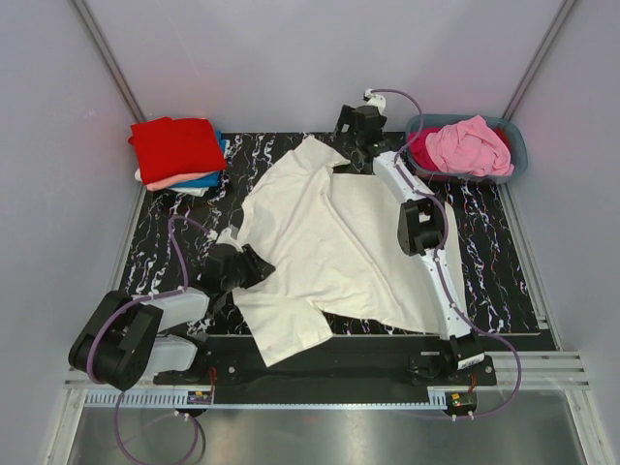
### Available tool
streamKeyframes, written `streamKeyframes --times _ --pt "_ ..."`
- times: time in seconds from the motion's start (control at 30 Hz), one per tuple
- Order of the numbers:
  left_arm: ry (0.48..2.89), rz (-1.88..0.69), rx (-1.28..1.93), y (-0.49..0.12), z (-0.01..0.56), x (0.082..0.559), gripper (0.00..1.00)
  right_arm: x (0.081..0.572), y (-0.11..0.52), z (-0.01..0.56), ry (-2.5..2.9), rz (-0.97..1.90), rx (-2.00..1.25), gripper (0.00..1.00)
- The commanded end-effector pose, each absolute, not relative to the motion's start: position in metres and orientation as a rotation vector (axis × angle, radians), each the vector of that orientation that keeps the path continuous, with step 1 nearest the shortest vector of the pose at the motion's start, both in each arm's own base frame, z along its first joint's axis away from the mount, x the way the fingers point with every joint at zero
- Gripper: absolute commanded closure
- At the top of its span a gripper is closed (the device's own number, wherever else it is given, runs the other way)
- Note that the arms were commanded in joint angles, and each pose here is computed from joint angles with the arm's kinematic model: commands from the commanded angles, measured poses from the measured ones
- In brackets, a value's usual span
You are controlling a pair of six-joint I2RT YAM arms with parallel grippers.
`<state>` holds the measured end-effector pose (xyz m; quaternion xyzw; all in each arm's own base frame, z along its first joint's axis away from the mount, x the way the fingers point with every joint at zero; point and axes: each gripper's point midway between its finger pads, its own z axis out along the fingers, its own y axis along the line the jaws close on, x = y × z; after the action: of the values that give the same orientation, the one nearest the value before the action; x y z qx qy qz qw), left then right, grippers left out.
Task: Fold and stack the t-shirts
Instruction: Flatten the tshirt out
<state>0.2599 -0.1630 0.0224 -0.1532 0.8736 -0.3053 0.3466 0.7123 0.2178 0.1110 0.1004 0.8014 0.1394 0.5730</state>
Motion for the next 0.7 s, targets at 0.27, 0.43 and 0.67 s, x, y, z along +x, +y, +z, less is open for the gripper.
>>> streamKeyframes --times 0.27,0.43,0.67 --pt "2.288 -0.681 -0.437 -0.147 0.014 0.254 0.63 0.547 0.154 0.26 1.948 0.194 0.333 0.0" --pt "2.227 -0.565 -0.369 -0.153 0.058 0.257 0.59 0.434 0.134 0.207 2.223 0.213 0.39 0.0" --pt "2.225 -0.547 -0.3 -0.186 0.108 0.262 0.38 0.327 0.122 0.11 2.589 0.18 0.377 0.0"
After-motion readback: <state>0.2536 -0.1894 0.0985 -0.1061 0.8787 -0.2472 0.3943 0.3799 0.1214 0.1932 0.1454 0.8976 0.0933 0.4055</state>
